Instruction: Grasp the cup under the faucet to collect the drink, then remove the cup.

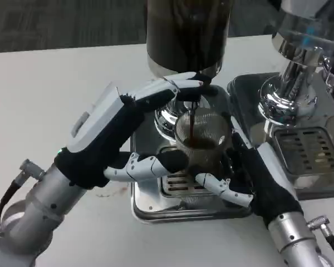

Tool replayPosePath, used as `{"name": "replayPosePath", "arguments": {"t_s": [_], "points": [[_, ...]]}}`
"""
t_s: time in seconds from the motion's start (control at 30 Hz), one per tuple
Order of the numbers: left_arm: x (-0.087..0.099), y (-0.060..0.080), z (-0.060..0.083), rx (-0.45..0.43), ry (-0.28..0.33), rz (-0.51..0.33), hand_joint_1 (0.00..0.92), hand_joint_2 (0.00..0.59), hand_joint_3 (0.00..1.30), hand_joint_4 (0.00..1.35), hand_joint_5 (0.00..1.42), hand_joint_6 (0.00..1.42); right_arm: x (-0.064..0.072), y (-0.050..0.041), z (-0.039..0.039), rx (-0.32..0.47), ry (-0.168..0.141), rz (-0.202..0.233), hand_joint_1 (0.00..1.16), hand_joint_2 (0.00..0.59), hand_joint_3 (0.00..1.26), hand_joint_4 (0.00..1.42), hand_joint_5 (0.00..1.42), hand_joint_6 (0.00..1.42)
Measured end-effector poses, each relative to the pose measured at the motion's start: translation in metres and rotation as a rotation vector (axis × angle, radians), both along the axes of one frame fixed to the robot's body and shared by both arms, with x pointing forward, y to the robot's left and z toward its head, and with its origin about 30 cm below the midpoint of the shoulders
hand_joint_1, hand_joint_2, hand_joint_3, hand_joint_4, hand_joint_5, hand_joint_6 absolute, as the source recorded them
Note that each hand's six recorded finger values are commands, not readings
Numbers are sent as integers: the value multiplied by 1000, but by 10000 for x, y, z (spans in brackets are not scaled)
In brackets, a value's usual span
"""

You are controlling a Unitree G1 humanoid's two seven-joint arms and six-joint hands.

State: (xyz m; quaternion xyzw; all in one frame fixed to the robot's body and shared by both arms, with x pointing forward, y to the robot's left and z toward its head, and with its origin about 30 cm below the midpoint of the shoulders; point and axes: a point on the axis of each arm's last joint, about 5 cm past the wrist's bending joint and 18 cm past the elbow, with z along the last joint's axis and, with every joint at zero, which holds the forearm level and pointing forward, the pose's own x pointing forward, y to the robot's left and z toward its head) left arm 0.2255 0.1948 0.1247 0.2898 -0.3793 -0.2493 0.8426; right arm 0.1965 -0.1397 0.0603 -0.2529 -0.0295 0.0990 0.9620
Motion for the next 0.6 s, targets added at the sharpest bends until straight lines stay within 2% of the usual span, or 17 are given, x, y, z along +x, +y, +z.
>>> {"name": "replayPosePath", "arguments": {"t_s": [0.37, 0.6], "points": [[-13, 11, 14, 4, -2, 7, 0, 139, 356, 228, 393, 280, 104, 22, -2, 16, 5, 15, 599, 172, 0, 0, 0, 34], [-16, 68, 74, 15, -22, 35, 0, 145, 310, 173, 328, 218, 127, 38, -17, 26, 4, 20, 602, 172, 0, 0, 0, 34]]}}
